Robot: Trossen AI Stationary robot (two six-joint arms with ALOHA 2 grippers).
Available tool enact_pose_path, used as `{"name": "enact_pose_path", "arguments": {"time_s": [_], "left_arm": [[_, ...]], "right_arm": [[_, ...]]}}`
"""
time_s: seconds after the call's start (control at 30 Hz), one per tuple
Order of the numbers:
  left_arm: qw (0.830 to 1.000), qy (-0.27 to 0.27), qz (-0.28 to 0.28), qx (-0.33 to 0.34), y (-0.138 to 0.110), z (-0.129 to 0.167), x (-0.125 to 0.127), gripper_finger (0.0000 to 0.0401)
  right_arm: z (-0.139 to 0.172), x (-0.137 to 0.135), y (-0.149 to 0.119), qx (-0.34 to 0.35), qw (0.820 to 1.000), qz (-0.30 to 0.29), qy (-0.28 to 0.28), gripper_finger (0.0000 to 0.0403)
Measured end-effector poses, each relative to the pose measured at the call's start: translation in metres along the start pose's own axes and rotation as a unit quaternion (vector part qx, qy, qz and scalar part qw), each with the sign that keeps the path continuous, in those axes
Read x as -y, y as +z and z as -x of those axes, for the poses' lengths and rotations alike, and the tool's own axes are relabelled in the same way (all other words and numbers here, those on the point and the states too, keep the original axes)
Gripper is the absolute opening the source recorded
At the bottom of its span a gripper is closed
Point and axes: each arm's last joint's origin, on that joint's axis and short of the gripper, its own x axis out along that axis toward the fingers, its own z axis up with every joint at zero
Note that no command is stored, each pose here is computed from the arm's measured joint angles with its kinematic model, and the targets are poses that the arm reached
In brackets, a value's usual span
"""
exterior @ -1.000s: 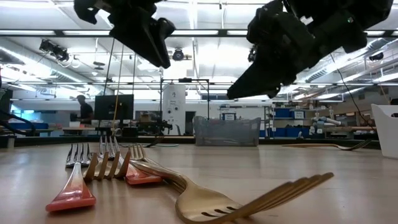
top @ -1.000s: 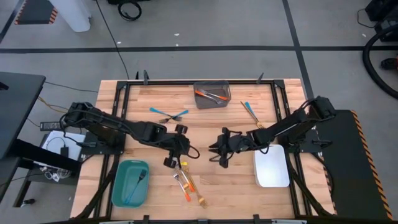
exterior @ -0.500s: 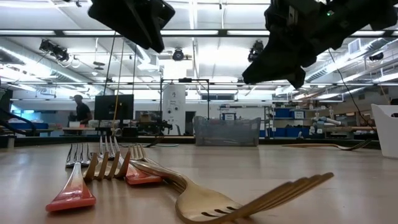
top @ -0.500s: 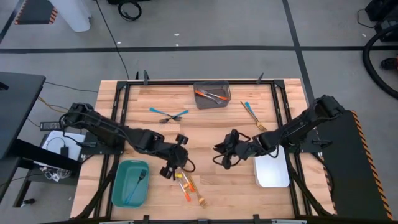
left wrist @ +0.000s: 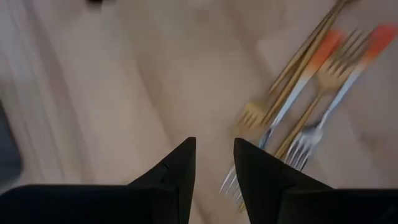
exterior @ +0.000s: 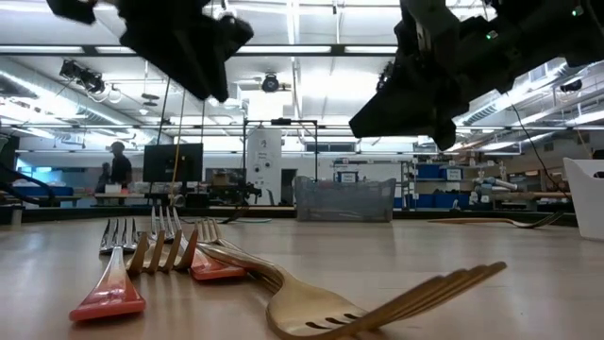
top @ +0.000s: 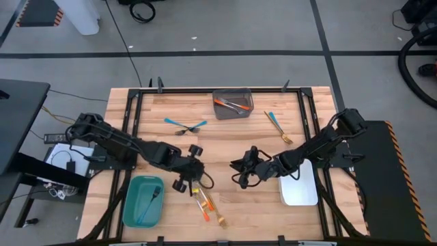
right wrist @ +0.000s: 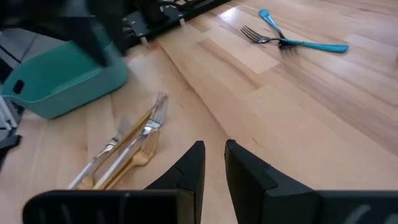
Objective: Sort silverware by color (type)
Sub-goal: Put the gold fork into the white bin
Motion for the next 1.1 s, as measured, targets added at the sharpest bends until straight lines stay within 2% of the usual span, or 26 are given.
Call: {"name": "enact_pose_path", "arguments": {"time_s": [0.17,0.33,0.6,0.8,1.1], "left_arm": [[0.999,-0.002,0.034,-0.026,-0.014,-0.01,-0.012,0.0118],[1.0,-0.008,0.03,0.006,-0.016,-0.02,-0.006,0.0118],[0.998,-0.003,0.042,0.042,-0.009,-0.02,-0.003,0.0118],[0.998,-0.019,0.042,0.034,-0.011,-0.02,-0.001,0.0118],[0.994,-0.043,0.04,0.096,0.006,-0.03,0.016,0.0118]], "right_arm": [[0.002,-0.004,0.001,0.013,1.0,0.015,0.006,0.007],[0.003,-0.005,0.0,0.014,0.999,0.036,0.005,0.007],[0.003,-0.004,-0.001,0.009,0.998,0.055,0.001,0.007],[0.003,-0.004,-0.001,0.009,0.998,0.059,0.001,0.007],[0.003,-0.003,-0.001,0.009,0.997,0.079,0.0,0.007]]}}
